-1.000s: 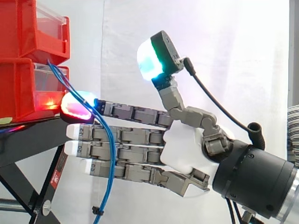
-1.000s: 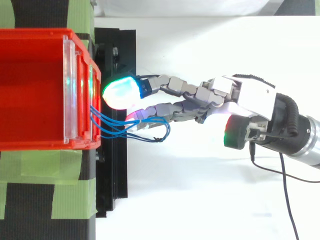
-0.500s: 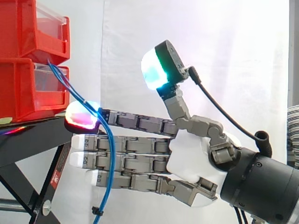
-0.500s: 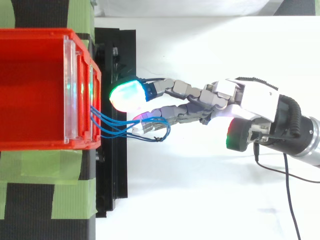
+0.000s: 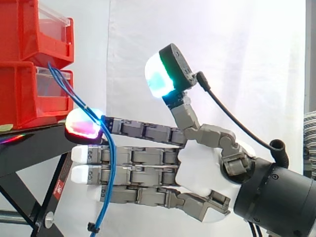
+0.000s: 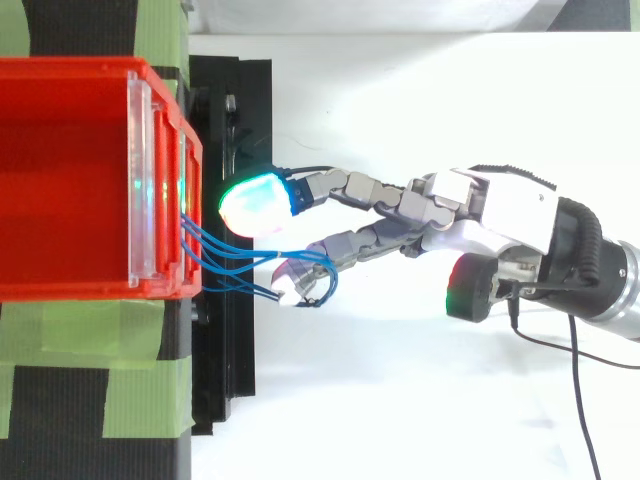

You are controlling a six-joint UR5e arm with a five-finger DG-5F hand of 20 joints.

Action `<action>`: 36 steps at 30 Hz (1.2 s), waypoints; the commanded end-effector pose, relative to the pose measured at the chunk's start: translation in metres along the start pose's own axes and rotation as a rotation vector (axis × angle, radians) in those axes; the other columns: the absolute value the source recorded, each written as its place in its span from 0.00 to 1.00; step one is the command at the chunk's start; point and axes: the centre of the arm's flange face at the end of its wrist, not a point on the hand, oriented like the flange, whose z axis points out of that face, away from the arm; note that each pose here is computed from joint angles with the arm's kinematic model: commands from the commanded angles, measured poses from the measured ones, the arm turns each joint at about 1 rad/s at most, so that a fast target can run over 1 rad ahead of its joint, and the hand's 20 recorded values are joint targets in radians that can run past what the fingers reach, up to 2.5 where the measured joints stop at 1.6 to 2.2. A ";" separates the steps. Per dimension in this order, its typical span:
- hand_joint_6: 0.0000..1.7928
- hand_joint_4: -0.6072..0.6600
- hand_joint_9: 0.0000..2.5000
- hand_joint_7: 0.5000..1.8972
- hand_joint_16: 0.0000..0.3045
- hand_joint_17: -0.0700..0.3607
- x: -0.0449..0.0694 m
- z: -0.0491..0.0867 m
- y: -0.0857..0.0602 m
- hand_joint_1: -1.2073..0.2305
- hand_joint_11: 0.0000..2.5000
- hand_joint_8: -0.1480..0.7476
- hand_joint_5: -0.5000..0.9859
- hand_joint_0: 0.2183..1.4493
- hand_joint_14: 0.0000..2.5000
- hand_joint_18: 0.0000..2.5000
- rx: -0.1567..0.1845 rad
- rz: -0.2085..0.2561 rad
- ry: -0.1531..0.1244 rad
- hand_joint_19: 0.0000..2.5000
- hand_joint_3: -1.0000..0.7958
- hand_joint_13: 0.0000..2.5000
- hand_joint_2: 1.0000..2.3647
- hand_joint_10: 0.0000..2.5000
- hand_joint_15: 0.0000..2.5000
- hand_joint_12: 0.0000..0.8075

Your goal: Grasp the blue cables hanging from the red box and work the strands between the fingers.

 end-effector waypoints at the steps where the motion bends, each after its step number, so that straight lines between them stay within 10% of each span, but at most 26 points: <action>1: 0.00 0.61 0.26 0.10 0.21 0.49 0.003 -0.001 0.000 0.59 0.16 0.59 0.11 0.39 0.01 0.20 0.001 -0.002 0.004 0.11 0.00 0.30 0.00 0.00 0.20 0.53; 27: 0.00 0.62 0.35 0.10 0.20 0.47 0.014 -0.005 -0.002 0.57 0.30 0.60 0.14 0.41 0.01 0.31 0.014 -0.001 0.019 0.22 0.00 0.44 0.00 0.01 0.40 0.55; 36: 0.00 0.63 0.42 0.11 0.19 0.47 0.014 -0.006 -0.002 0.56 0.48 0.60 0.15 0.42 0.01 0.38 0.019 -0.005 0.019 0.30 0.00 0.50 0.00 0.01 0.55 0.54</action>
